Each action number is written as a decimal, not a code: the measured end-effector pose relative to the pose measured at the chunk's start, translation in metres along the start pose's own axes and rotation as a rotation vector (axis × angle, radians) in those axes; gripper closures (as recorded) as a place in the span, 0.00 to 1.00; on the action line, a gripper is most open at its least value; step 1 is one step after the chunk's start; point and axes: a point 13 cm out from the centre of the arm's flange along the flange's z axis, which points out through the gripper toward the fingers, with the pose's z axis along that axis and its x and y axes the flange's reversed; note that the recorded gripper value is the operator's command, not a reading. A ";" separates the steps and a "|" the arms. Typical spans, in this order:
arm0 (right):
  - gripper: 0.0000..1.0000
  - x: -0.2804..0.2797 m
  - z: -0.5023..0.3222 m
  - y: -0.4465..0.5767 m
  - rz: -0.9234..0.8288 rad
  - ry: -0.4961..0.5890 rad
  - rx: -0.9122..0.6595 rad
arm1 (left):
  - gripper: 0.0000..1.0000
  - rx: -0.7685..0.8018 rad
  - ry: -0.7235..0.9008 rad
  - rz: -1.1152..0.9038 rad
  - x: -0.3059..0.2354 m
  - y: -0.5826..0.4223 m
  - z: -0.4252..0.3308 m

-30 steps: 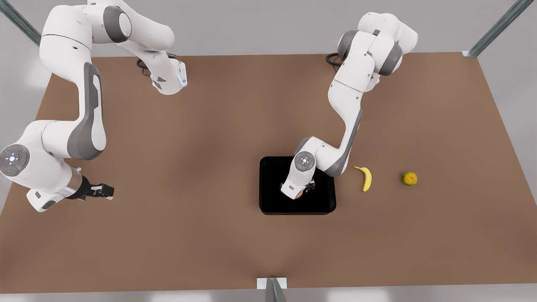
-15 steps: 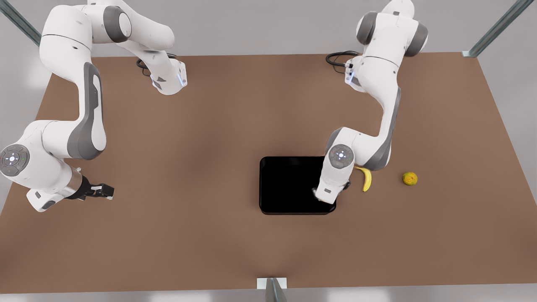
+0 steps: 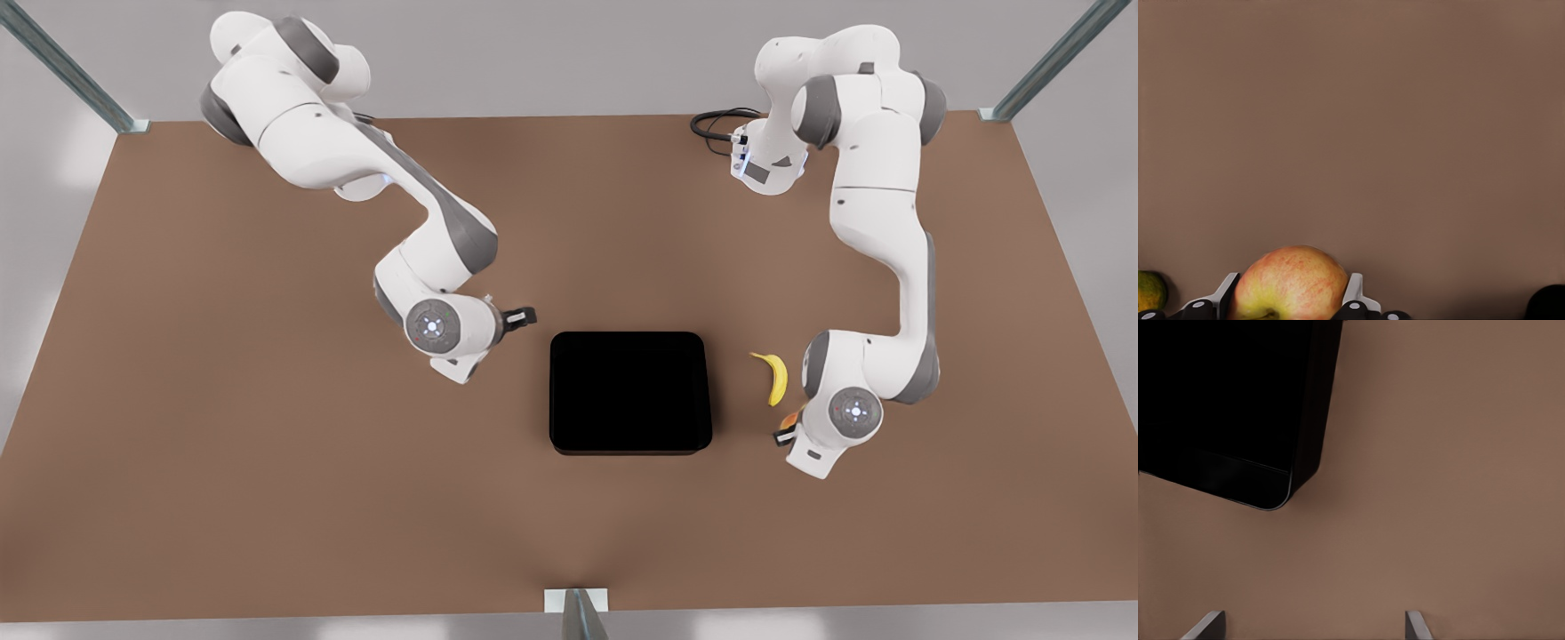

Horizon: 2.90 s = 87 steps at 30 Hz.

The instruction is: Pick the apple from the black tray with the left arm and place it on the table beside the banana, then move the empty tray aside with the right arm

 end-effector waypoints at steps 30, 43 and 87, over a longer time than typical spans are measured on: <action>0.24 -0.113 0.174 0.010 0.528 -0.235 -0.009 | 0.00 0.020 0.042 0.173 -0.009 0.025 0.055; 0.85 -0.116 0.160 0.023 0.571 -0.256 -0.059 | 0.00 0.028 0.060 0.182 -0.002 0.030 0.080; 0.93 0.028 -0.078 -0.482 0.368 0.137 0.245 | 0.00 0.188 -0.146 0.307 0.058 0.089 -0.230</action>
